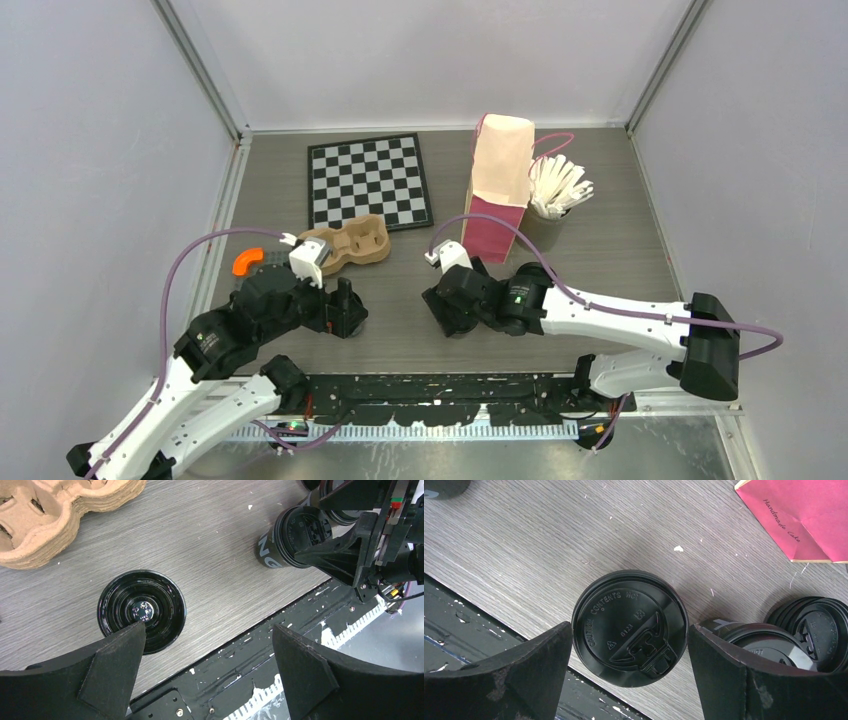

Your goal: Pack the takeout coffee

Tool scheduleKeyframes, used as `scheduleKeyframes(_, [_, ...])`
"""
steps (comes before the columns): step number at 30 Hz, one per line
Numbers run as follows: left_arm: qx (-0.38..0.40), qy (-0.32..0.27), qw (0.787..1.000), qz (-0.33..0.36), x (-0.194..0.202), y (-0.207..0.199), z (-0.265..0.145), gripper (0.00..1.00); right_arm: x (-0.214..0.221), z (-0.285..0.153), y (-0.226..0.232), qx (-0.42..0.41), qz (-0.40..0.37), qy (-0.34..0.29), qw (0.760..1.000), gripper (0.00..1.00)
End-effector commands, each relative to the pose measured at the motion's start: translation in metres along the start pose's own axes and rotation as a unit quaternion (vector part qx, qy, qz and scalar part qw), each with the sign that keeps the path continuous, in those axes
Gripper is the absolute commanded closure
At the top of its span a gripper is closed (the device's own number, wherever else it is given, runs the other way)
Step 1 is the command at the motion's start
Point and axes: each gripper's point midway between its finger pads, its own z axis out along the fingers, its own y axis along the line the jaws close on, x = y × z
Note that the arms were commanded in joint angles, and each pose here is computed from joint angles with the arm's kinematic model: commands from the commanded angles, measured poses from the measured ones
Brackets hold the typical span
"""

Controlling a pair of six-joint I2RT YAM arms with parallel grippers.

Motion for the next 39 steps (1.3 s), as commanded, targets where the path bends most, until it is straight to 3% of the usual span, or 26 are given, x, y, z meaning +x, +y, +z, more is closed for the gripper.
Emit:
scheduleKeyframes(1, [-0.002, -0.024, 1.000, 0.003, -0.010, 0.000, -0.001, 0.00, -0.021, -0.004, 0.007, -0.013, 0.008, -0.030, 0.999, 0.12])
scheduleKeyframes(17, [-0.008, -0.022, 1.000, 0.002, -0.010, 0.002, 0.000, 0.00, -0.014, 0.006, 0.002, -0.004, 0.011, -0.013, 1.000, 0.11])
scheduleKeyframes(26, [-0.011, -0.022, 1.000, 0.002, -0.010, 0.003, 0.001, 0.00, -0.020, -0.002, -0.002, -0.008, 0.027, -0.028, 0.999, 0.23])
scheduleKeyframes(39, [-0.015, -0.014, 1.000, 0.001, -0.008, 0.004, 0.003, 0.00, -0.042, -0.063, -0.030, 0.016, 0.121, -0.041, 0.992, 0.26])
